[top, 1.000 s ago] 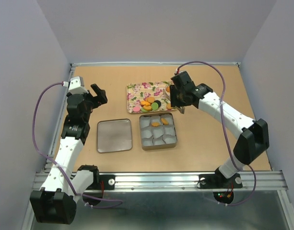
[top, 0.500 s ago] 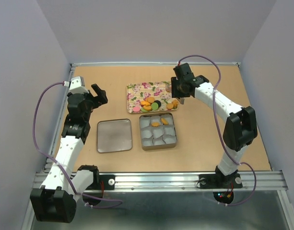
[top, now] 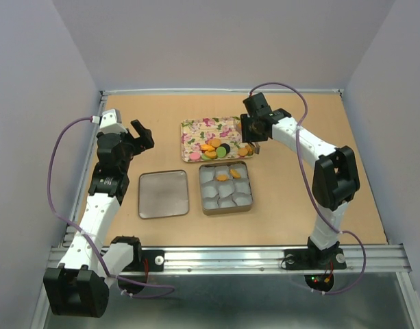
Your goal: Pack the cookies
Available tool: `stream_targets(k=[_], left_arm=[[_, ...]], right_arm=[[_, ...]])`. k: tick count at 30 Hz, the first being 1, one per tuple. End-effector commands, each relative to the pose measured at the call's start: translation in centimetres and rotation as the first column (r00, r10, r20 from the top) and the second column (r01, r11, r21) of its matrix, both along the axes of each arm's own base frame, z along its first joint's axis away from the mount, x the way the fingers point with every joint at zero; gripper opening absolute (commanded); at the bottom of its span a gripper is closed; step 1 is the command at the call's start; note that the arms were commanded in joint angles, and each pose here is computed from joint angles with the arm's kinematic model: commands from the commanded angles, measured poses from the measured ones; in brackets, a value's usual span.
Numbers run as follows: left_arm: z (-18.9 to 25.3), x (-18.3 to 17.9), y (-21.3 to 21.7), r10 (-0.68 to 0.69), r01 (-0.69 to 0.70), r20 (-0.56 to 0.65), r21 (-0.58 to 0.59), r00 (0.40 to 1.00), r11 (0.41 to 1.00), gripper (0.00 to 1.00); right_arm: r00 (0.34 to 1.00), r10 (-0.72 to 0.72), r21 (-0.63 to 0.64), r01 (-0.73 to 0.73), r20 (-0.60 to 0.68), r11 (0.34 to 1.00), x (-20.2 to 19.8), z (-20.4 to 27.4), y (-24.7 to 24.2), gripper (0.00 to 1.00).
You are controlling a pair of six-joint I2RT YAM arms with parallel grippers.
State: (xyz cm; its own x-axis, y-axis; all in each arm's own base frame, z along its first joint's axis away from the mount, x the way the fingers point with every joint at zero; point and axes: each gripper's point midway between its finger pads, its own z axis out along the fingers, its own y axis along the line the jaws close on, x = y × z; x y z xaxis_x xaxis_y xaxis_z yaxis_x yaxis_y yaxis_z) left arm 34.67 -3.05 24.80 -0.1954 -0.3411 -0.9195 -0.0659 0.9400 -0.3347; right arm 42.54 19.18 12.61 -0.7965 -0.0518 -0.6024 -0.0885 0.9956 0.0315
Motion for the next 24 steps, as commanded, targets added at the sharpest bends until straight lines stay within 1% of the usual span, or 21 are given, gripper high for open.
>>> stream_targets(k=[1, 9, 13, 19, 24], left_arm=[[3.1, 0.4, -0.3, -0.008, 0.008, 0.08, -0.002, 0.997, 1.0, 0.98], [3.0, 0.4, -0.3, -0.008, 0.008, 0.077, -0.002, 0.997, 1.0, 0.98], [3.1, 0.4, -0.2, -0.008, 0.008, 0.078, -0.001, 0.997, 1.0, 0.98], [3.0, 0.4, -0.1, -0.004, 0.004, 0.077, 0.0, 0.997, 1.0, 0.98], [3.0, 0.4, -0.2, -0.004, 0.004, 0.074, 0.003, 0.997, 1.0, 0.98]], right_arm=[[0.992, -0.007, 0.016, 0.005, 0.127, 1.0, 2.6, 3.7, 0.4, 0.49], [0.986, -0.011, 0.04, 0.004, 0.168, 0.999, 2.7, 5.8, 0.5, 0.49], [0.986, -0.006, 0.038, 0.0, 0.168, 0.999, 2.8, 5.8, 0.6, 0.49], [0.979, -0.002, 0.074, -0.014, 0.203, 0.997, 2.9, 7.8, 1.1, 0.49], [0.98, -0.005, 0.036, -0.002, 0.2, 0.999, 3.4, 7.1, 0.6, 0.49]])
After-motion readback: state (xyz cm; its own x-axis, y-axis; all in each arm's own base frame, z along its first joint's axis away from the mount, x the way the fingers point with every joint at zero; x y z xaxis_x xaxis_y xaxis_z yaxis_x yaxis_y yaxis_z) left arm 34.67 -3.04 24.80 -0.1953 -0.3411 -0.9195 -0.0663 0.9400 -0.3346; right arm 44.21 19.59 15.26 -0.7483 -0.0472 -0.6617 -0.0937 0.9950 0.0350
